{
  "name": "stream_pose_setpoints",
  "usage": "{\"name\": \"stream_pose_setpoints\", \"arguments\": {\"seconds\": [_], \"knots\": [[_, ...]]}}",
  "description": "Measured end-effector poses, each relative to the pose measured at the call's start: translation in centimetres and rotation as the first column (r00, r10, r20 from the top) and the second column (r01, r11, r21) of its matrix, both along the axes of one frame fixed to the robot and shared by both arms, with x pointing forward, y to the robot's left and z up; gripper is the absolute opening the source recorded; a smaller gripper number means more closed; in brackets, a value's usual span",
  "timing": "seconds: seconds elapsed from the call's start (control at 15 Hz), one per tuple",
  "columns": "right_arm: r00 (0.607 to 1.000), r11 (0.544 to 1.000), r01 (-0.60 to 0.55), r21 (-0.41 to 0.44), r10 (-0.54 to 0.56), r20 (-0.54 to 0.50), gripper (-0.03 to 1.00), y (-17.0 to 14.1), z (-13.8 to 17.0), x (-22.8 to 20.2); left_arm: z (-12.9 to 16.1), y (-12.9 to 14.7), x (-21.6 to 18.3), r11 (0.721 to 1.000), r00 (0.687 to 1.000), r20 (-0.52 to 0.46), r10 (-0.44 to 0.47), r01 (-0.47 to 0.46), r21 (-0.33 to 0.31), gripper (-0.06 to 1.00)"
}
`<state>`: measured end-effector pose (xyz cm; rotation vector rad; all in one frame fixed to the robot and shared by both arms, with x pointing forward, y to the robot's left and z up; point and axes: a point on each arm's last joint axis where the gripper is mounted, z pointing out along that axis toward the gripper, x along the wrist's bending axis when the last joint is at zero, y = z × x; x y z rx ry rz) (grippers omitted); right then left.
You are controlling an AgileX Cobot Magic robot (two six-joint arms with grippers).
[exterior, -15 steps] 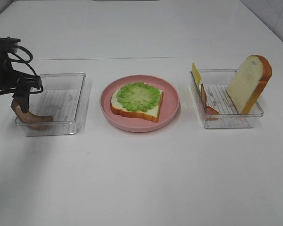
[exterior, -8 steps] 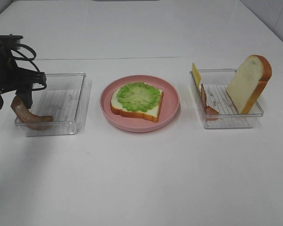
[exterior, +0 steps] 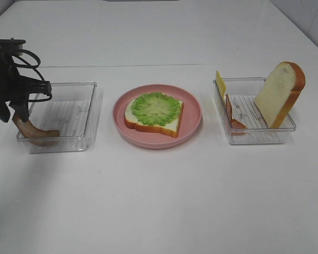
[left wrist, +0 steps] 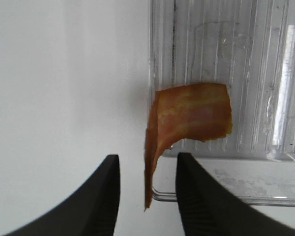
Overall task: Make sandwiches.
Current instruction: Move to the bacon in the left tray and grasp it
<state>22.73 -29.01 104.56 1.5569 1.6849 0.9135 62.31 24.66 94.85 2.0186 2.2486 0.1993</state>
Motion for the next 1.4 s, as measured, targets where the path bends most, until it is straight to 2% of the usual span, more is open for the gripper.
{"name": "stream_pose_setpoints", "arguments": {"seconds": [0.13, 0.33, 0.47, 0.8, 1.13, 1.4], "knots": [[1.000, 1.000, 0.000, 0.000, 0.000, 0.000, 0.76, 0.0, 0.0, 0.0, 0.0, 0.0, 0.0, 1.000, 1.000, 0.003, -0.001, 0.001, 0.001, 0.36], [1.000, 1.000, 0.000, 0.000, 0.000, 0.000, 0.76, 0.0, 0.0, 0.0, 0.0, 0.0, 0.2, 1.000, 1.000, 0.024, -0.005, 0.005, 0.002, 0.48], [1.000, 1.000, 0.000, 0.000, 0.000, 0.000, 0.76, 0.0, 0.0, 0.0, 0.0, 0.0, 0.2, 1.000, 1.000, 0.026, -0.005, 0.005, 0.002, 0.49], [1.000, 1.000, 0.000, 0.000, 0.000, 0.000, 0.76, 0.0, 0.0, 0.0, -1.4, 0.0, 0.4, 1.000, 1.000, -0.009, -0.006, 0.006, 0.008, 0.49], [1.000, 1.000, 0.000, 0.000, 0.000, 0.000, 0.76, 0.0, 0.0, 0.0, -0.5, 0.0, 1.2, 1.000, 1.000, 0.023, -0.012, 0.011, 0.014, 0.38], [1.000, 1.000, 0.000, 0.000, 0.000, 0.000, 0.76, 0.0, 0.0, 0.0, -0.8, 0.0, 1.0, 1.000, 1.000, -0.015, -0.009, 0.009, 0.020, 0.38]]}}
